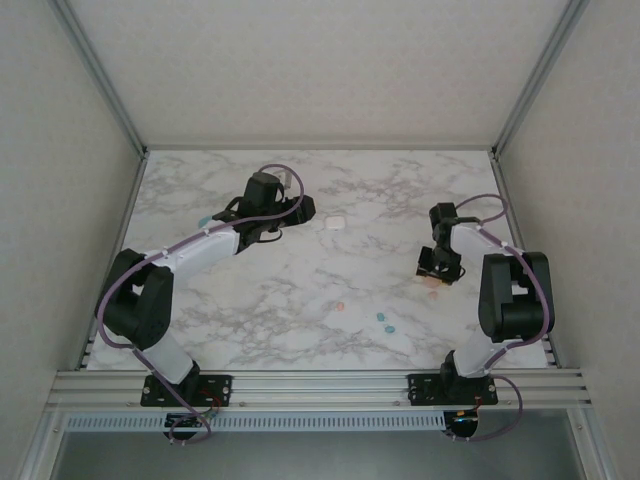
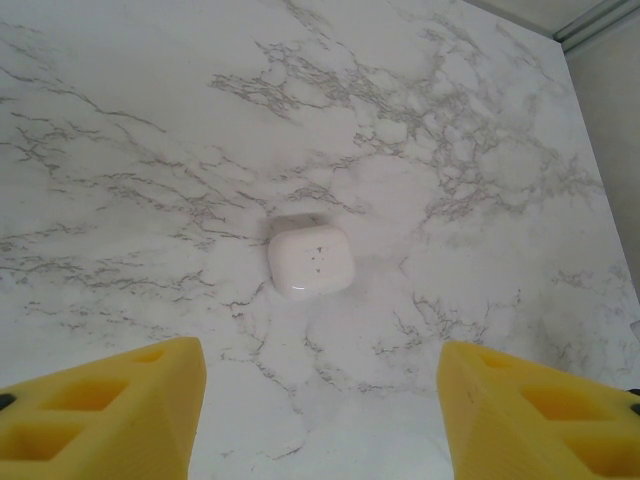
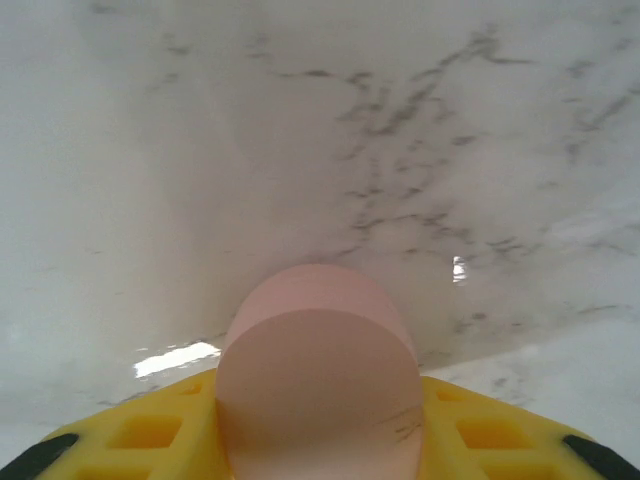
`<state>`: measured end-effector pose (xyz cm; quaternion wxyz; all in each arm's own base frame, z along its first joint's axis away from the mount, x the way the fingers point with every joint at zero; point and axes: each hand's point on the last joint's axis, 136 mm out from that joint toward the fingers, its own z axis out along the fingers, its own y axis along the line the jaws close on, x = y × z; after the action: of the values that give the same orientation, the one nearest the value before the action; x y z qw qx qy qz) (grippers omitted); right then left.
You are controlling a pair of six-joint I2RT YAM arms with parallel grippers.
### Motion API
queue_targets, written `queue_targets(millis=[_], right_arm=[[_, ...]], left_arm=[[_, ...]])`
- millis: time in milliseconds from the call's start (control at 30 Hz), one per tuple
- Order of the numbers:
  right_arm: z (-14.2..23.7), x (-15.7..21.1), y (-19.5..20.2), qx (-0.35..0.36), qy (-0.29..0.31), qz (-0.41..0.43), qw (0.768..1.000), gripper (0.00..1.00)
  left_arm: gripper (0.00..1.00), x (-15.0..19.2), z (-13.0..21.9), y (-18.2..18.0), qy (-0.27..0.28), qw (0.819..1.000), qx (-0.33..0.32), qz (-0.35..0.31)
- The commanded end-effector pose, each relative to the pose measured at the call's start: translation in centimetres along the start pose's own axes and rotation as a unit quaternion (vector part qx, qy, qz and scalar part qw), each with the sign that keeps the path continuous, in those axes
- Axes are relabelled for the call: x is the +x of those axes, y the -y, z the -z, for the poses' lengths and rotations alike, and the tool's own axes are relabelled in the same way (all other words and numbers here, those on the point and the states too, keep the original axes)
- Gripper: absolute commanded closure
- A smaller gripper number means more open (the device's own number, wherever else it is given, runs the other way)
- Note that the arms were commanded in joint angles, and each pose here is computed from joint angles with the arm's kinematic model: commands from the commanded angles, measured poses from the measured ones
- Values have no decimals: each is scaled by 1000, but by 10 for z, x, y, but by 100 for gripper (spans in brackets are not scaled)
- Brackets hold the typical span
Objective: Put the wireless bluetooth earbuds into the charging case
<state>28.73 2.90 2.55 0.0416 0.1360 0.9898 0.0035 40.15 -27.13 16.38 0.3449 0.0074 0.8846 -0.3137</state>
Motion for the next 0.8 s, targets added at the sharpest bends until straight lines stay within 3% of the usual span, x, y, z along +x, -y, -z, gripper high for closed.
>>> queue_targets(millis=[0,267,533,767], right_arm=[[8,-3,-32,-33,2,32,999,59],[1,0,-101,-15,0,116,993,57],[-6,20,-165,-11,12,238,971,54],[-3,34,-182,-25,26,310,950,43]], left_arm=[[38,-5,4,-5,10,1000,-5,9],[38,-15,27,-23,53,997,-48,15],[38,-24,57,-42,89,993,-78,24],[38,-27,66,-48,101,991,-85,24]])
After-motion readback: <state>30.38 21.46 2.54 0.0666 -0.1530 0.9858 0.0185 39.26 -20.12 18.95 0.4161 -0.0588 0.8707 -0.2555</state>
